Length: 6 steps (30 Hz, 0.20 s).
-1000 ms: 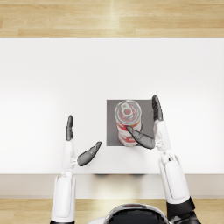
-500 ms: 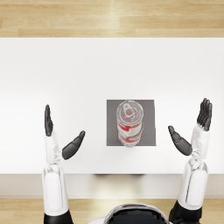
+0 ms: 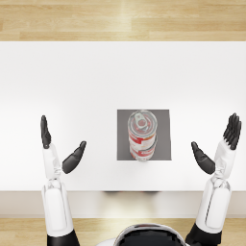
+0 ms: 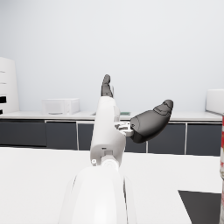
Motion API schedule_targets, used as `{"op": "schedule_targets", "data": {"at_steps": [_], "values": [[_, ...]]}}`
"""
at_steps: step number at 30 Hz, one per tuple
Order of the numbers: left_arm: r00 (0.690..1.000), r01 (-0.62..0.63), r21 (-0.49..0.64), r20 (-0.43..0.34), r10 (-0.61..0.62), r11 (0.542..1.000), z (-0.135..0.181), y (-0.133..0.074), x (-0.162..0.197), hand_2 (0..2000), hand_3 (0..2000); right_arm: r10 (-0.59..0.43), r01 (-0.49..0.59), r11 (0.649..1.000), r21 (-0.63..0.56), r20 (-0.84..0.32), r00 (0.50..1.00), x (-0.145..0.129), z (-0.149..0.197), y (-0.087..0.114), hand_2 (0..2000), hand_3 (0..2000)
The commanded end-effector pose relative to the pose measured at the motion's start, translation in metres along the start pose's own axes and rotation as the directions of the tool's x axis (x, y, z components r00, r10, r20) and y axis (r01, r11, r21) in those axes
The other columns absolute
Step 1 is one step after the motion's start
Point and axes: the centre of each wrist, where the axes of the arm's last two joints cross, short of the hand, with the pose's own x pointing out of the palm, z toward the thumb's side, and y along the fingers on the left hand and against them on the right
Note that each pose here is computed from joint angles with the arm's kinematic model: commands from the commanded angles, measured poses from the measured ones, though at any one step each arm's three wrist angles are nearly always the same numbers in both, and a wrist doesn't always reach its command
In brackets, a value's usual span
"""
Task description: Pick up the red can on the left and place it in the middle, then pick up the red can on the right and place it on top of the can in the middle
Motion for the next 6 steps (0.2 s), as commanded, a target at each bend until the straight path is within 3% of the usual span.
{"op": "schedule_targets", "data": {"at_steps": [1, 6], "values": [[1.000, 0.000, 0.000, 0.000, 0.000, 1.000, 0.0000, 0.0000, 0.0000, 0, 0, 0.000, 0.000, 1.000, 0.000, 0.000, 1.000, 0.0000, -0.0001, 0.0000, 0, 0], [1.000, 0.000, 0.000, 0.000, 0.000, 1.000, -0.0001, 0.0000, -0.0001, 0, 0, 0.000, 0.000, 1.000, 0.000, 0.000, 1.000, -0.0001, -0.0002, 0.0001, 0, 0]]}}
